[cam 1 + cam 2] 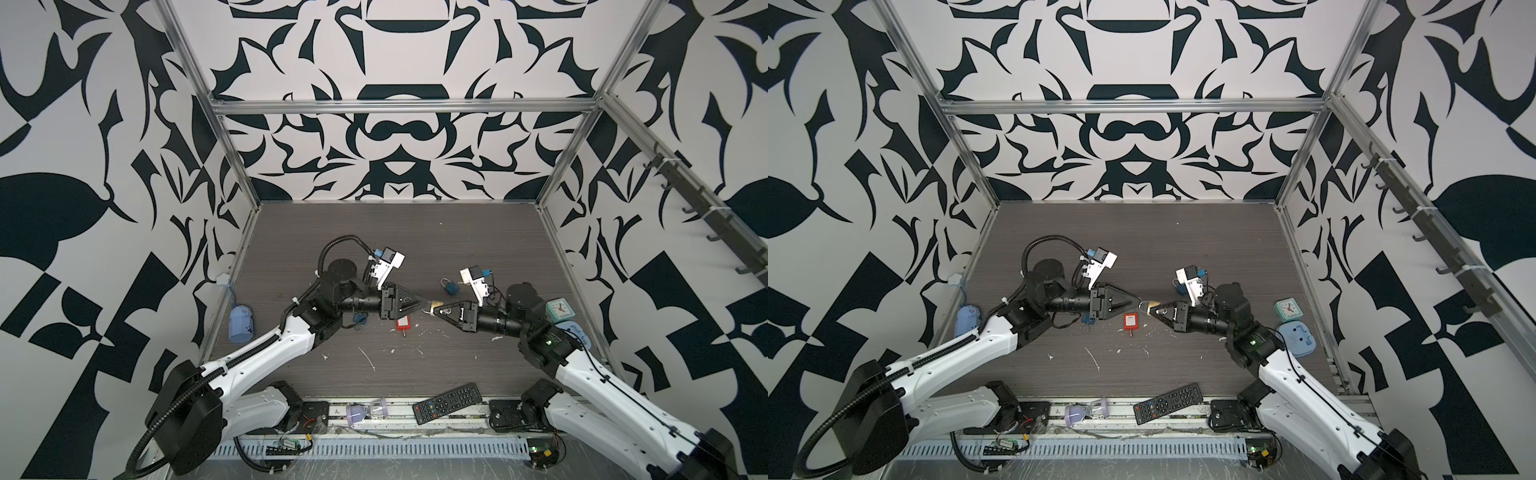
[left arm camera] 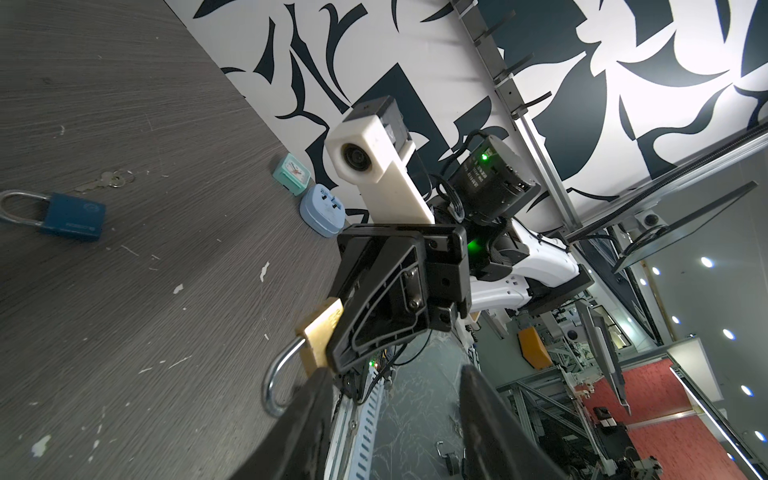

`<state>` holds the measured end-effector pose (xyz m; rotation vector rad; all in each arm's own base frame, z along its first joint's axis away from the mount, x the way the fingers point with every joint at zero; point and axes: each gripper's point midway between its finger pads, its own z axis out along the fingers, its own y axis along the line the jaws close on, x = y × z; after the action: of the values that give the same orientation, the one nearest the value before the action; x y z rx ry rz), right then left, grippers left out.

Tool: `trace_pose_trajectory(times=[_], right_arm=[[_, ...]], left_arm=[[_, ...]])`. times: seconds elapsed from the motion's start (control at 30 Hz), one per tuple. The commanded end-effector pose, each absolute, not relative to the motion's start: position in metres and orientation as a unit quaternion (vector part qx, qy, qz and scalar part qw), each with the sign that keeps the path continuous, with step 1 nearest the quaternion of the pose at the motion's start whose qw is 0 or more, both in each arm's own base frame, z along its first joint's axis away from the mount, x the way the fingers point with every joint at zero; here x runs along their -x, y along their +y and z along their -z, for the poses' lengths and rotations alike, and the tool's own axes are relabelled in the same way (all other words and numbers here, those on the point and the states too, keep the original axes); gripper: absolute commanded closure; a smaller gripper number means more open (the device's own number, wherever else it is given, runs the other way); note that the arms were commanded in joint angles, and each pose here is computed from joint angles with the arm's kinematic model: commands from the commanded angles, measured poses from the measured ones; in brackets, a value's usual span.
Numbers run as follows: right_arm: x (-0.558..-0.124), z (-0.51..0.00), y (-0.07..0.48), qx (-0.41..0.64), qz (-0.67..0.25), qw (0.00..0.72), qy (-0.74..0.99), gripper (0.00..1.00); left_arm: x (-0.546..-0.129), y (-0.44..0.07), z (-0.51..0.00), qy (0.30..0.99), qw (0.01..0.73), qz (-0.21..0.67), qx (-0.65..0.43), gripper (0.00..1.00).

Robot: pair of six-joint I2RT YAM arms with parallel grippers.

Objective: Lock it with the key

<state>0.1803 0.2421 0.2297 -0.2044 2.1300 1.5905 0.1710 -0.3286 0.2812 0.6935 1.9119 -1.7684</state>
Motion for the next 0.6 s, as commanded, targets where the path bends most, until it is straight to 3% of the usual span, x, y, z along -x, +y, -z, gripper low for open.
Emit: trace_pose_trajectory(times=[0.0,0.57], right_arm=[[-0.181,-0.263,0.245,0.107,-0.600,0.273,0.744,1.00],[-0.180,-0.279,0.247,0.114,-0.616,0.282,0.727,1.00]], left_arm=[[-0.173,-0.328,-0.281,0.688,0.227,0.642,-0.253,0.48],[-0.172,-0.324,-0.275,0.687,0.228,0.646,-0.243,0.44]])
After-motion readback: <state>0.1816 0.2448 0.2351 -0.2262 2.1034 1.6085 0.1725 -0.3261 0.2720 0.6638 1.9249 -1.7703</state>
